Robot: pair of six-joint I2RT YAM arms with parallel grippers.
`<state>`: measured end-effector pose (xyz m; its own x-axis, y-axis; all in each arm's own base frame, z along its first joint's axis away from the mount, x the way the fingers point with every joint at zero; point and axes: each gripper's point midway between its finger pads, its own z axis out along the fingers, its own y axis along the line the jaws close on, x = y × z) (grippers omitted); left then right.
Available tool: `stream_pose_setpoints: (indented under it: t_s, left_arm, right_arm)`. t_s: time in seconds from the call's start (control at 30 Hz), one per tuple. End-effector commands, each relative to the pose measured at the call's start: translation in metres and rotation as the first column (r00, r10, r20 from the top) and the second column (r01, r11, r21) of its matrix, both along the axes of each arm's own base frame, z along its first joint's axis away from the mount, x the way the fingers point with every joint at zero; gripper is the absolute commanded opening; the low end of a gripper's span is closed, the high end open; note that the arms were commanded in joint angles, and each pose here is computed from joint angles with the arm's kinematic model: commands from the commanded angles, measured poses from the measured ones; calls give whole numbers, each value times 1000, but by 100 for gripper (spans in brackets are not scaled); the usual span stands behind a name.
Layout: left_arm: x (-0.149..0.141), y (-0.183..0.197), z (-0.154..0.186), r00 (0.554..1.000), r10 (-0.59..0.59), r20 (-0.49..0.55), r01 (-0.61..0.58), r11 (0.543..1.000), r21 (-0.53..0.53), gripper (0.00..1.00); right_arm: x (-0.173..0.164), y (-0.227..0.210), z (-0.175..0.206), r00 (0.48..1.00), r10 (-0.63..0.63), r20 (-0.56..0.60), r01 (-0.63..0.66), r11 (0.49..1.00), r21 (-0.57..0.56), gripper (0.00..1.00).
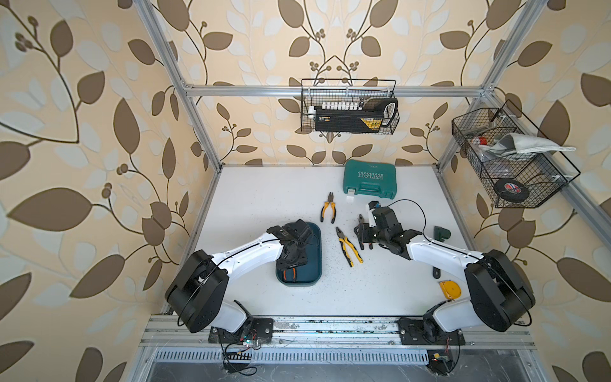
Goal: Take the pliers out of the storage box
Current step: Pick up the pliers from the storage box.
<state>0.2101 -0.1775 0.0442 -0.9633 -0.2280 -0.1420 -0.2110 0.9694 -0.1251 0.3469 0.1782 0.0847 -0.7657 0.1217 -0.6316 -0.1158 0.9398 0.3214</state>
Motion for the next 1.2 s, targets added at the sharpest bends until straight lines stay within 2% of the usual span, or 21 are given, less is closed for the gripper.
stream_pose_setpoints:
  t_s: [0.0, 0.57, 0.97, 1.17]
  left_arm:
    - [0, 0, -4, 1000, 10, -10, -10, 1000, 24, 51]
    - [-3, -4, -44, 998, 22, -52, -20, 999, 29, 44]
    - [6, -1, -3, 999, 12, 50, -12, 1000, 3, 0]
    - [11, -1, 31, 987, -11, 158, 20, 998, -54, 0]
  right_arm:
    - [4, -1, 12, 999, -18, 40, 18, 1000, 2, 47]
    - [4, 0, 11, 999, -16, 31, 16, 1000, 3, 47]
    - [2, -2, 15, 999, -22, 40, 22, 1000, 1, 47]
    - [-2, 13, 17, 1000, 19, 2, -19, 997, 78, 47]
